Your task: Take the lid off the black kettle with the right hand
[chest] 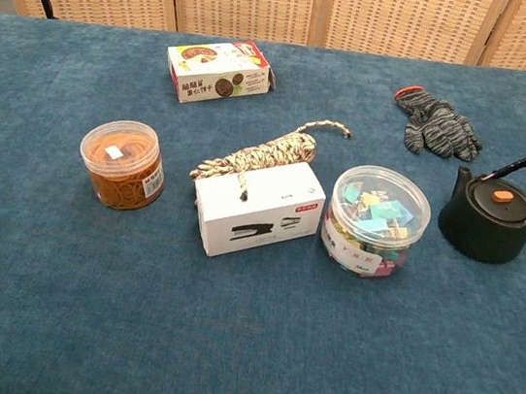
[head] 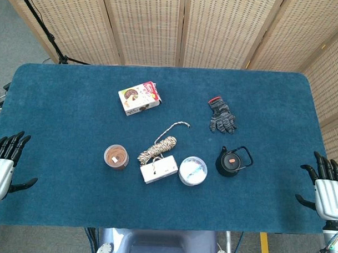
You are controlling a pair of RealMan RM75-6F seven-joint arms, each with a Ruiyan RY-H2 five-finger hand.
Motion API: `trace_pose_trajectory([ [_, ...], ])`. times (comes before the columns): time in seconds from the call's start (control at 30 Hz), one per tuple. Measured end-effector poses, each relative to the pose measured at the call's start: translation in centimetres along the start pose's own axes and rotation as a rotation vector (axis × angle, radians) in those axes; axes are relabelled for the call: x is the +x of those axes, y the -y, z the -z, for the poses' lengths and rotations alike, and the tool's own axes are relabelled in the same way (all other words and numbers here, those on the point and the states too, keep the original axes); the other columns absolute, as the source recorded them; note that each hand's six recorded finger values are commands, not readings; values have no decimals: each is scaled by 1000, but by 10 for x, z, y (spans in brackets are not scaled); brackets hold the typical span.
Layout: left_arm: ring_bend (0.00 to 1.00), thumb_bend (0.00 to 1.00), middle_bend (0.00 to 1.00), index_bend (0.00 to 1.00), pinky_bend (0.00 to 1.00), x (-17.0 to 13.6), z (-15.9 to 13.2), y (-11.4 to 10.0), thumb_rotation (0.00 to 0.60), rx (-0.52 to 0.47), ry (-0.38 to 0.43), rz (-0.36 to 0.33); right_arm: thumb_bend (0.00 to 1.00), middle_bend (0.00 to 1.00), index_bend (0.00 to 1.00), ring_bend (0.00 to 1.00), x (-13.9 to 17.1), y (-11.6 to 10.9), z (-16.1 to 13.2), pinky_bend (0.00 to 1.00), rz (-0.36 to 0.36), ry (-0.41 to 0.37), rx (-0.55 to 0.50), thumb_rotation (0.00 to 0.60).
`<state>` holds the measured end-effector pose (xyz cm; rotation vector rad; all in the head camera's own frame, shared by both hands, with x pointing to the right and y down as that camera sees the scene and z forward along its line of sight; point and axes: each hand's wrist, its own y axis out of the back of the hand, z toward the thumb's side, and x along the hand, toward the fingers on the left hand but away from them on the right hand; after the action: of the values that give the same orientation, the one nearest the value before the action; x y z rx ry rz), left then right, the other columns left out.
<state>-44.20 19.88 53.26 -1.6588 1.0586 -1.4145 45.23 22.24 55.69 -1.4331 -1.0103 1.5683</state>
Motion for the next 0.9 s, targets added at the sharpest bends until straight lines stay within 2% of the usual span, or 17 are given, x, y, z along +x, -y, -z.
trace_pose_trajectory([
  [0.2,0,23,0,0,0,0,1,-1,600,-4,1,-5,0,0,283,0,1,4,-2,0,-14,-11,9,600],
  [0.33,0,23,0,0,0,0,2,-2,600,0,-2,-8,0,0,302,0,-6,6,-11,0,-26,-47,10,600],
  [0.4,0,23,0,0,0,0,1,-2,600,3,1,-7,18,0,312,0,-14,4,-22,0,-36,-86,9,600],
  [0.57,0,23,0,0,0,0,0,-2,600,3,1,-10,182,0,387,0,-44,-6,-61,0,-63,-201,11,600],
  [0.73,0,23,0,0,0,-3,1,-2,600,3,0,-11,285,0,440,0,-76,-16,-99,0,-80,-282,54,600],
  [0.9,0,23,0,0,0,-2,2,-1,600,3,-3,-5,325,0,460,0,-101,-18,-138,0,-134,-334,63,600],
])
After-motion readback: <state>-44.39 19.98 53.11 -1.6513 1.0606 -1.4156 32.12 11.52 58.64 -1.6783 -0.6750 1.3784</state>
